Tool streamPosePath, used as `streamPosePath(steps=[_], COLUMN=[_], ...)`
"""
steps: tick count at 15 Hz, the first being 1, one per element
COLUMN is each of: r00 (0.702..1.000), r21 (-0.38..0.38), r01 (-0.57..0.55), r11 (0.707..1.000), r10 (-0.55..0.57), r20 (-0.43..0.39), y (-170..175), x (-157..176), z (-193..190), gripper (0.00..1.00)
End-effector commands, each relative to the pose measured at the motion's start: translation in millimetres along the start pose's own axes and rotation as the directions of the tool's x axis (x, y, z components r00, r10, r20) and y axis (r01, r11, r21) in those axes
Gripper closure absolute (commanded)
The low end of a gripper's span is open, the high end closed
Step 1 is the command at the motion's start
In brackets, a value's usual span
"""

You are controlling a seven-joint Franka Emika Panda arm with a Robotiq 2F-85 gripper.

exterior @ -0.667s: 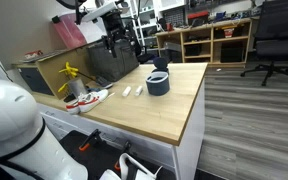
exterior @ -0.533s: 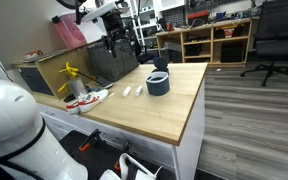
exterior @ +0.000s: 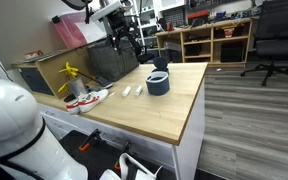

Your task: Put one white object in the bowl on the right.

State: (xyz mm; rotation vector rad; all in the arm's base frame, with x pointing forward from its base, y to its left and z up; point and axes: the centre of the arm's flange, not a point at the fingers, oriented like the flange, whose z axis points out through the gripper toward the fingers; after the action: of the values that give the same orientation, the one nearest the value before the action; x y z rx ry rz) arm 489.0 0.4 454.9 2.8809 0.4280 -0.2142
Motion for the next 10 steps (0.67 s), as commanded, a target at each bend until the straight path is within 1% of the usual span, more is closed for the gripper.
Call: streamPosePath(steps=[1, 4, 7, 10], r00=[0.997, 0.988, 0.978, 0.971], r21=[-0.031, -0.012, 0.007, 0.028], r01=[0.071, 0.148, 0.206, 0.239], r11=[0.997, 0.989, 0.979, 0.971], r10=[-0.072, -0.148, -0.206, -0.239], r20=[-0.021, -0.041, -0.024, 0.004], y=[-28.8, -69.9, -100.5, -119.7], x=[91.2, 154.3, 213.4, 246.6], z=[0.6, 21.2, 48.3, 79.5], gripper=[0.0, 0.0, 0.0, 0.0])
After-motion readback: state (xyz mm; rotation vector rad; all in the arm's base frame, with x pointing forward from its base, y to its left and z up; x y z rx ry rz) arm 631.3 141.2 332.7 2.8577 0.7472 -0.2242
